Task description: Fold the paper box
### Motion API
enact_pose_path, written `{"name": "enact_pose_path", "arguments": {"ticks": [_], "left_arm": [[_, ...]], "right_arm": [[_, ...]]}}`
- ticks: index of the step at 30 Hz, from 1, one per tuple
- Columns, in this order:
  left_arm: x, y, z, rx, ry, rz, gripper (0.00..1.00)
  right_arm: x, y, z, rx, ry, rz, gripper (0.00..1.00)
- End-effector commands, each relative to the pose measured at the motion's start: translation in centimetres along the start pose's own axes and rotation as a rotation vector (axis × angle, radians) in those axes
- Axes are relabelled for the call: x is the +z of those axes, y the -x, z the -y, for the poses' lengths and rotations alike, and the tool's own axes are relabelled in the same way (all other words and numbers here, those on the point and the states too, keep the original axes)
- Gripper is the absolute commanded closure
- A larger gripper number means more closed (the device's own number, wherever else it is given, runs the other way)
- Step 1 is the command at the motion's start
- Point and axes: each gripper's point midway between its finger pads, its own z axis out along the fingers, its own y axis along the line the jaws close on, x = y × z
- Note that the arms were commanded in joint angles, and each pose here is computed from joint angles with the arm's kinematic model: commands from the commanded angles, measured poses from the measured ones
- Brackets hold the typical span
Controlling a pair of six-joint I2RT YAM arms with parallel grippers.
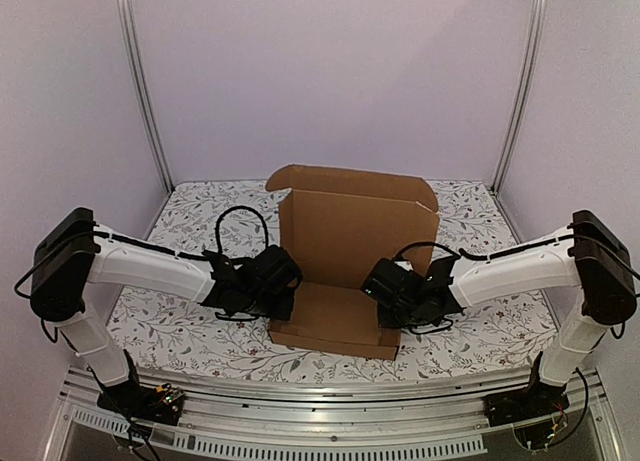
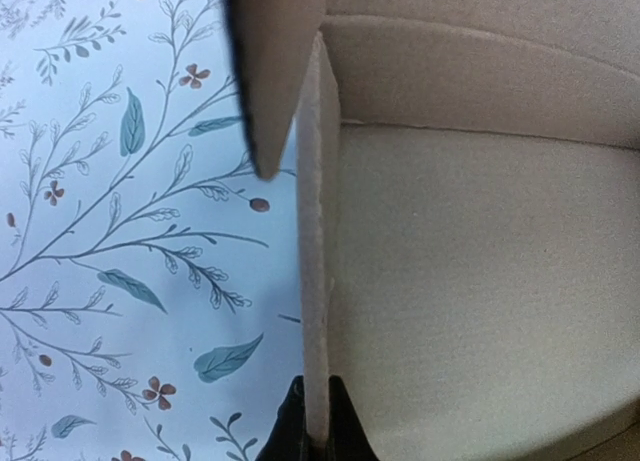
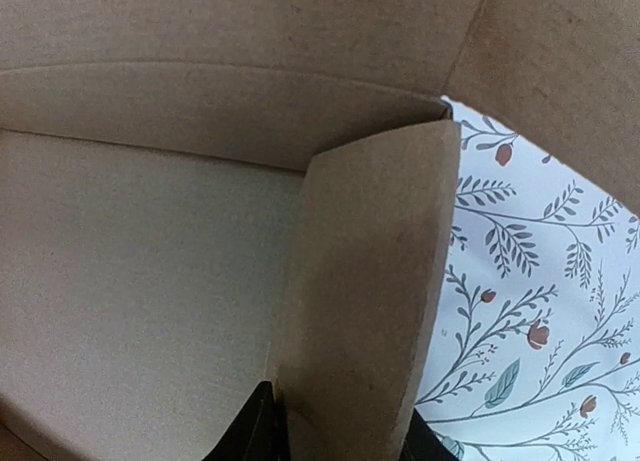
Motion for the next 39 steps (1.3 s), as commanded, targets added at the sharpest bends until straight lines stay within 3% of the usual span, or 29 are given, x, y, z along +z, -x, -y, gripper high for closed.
{"name": "enact_pose_path", "arguments": {"ticks": [1,5,9,21,30,39], "left_arm": [[-0.1,-1.0,0.9,0.043,-0.006,-0.025,1.0],[-0.2,-1.1,1.0,0.046,-0.006,-0.025,1.0],[-0.3,-1.2,0.8,0.049,0.002,-0.026,1.0],[-0.2,-0.6,0.9,0.069,0.033,-0.017,0.99],[0.8,0.4,0.6,0.133,0.122,-0.01,0.79],[2.6,-0.1,1.3,0.172,0.151,-0.052,0.83]], "right_arm": [[0.5,1.1,0.4,0.003,-0.056,0.05,0.68],[1.5,0.8,0.6,0.003,-0.097,0.031,0.71],[2.5,-0.1,0.7,-0.016,-0.124,-0.001,1.0],[2.7,-0.9,1.4,-0.065,-0.175,-0.007,1.0],[2.4,-1.4,0.5,-0.093,-0.159,-0.005,1.0],[2.3,-1.6,0.5,-0.103,-0.152,-0.007,1.0]]}}
